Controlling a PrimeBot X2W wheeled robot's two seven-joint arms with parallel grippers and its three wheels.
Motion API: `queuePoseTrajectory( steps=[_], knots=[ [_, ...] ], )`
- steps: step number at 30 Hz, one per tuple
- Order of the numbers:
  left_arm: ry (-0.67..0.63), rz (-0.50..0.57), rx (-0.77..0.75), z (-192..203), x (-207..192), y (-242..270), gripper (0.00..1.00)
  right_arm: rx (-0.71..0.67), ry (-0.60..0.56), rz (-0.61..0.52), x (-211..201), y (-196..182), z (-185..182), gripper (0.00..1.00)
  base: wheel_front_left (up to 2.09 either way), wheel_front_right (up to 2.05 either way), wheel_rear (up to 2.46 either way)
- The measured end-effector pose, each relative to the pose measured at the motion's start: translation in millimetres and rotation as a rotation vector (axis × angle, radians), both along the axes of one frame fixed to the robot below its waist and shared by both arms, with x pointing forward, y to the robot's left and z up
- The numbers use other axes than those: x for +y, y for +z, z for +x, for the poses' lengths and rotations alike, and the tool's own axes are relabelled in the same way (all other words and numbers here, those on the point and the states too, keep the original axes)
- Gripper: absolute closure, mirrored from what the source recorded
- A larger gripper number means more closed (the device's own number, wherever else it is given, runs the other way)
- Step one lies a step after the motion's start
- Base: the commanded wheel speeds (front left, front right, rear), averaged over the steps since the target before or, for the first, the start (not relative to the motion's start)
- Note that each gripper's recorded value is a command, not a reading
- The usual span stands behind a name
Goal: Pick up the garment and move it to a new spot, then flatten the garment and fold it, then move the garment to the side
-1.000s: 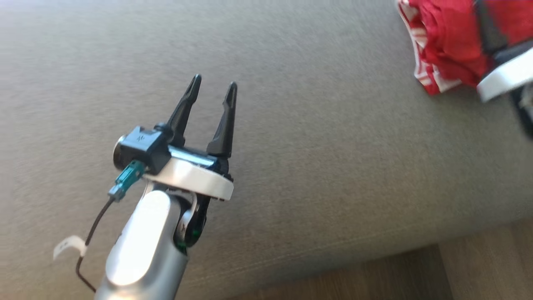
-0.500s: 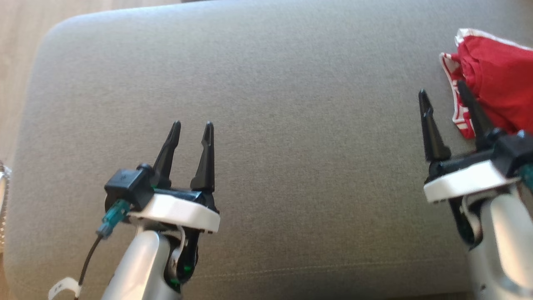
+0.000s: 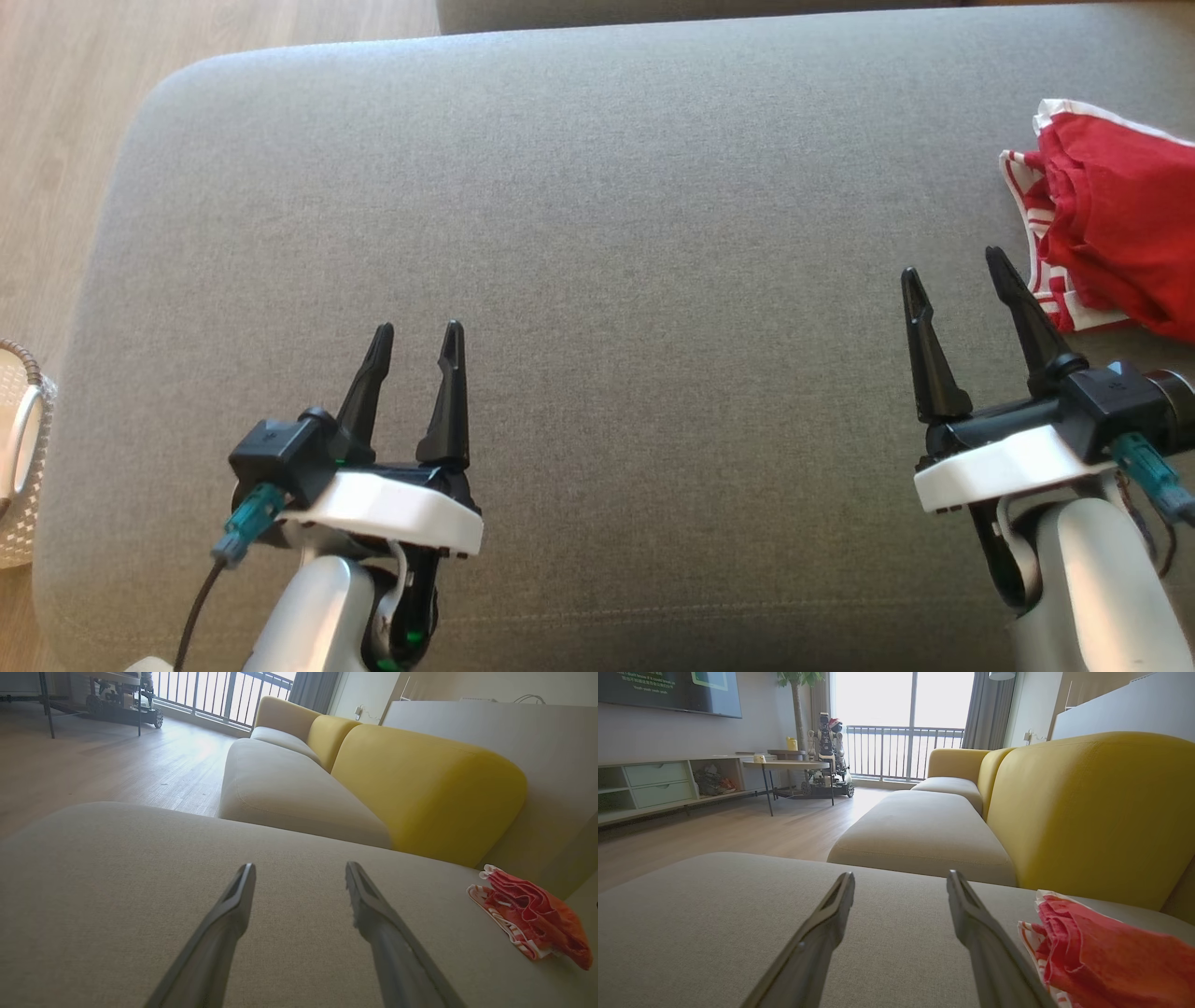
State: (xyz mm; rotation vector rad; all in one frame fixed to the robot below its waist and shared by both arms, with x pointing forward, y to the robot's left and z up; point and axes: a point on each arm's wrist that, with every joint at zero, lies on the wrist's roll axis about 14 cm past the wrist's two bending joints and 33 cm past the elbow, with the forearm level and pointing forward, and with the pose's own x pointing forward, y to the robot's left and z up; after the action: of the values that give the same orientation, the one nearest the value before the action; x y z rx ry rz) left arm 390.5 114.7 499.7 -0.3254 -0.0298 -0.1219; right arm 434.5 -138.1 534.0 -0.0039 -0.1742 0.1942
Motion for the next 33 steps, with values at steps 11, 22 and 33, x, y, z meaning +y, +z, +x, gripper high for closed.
queuePoseTrajectory(
  steps=[11, 22, 33],
  knots=[
    [-0.01, 0.009, -0.026, 1.8, -2.6, 7.7, 0.0, -0.002, 0.002, 0.004, 1.4, 0.5, -0.3, 0.0, 0.0, 0.0, 0.0],
    [0.016, 0.014, -0.023, 2.2, 0.7, 8.5, 0.0, -0.012, -0.007, 0.007, -1.5, 4.4, -1.3, 0.0, 0.0, 0.0, 0.0],
    [0.027, -0.016, -0.007, 1.3, 4.9, 4.7, 0.0, -0.009, -0.003, 0.009, 0.0, 3.1, 0.1, 0.0, 0.0, 0.0, 0.0]
  ],
)
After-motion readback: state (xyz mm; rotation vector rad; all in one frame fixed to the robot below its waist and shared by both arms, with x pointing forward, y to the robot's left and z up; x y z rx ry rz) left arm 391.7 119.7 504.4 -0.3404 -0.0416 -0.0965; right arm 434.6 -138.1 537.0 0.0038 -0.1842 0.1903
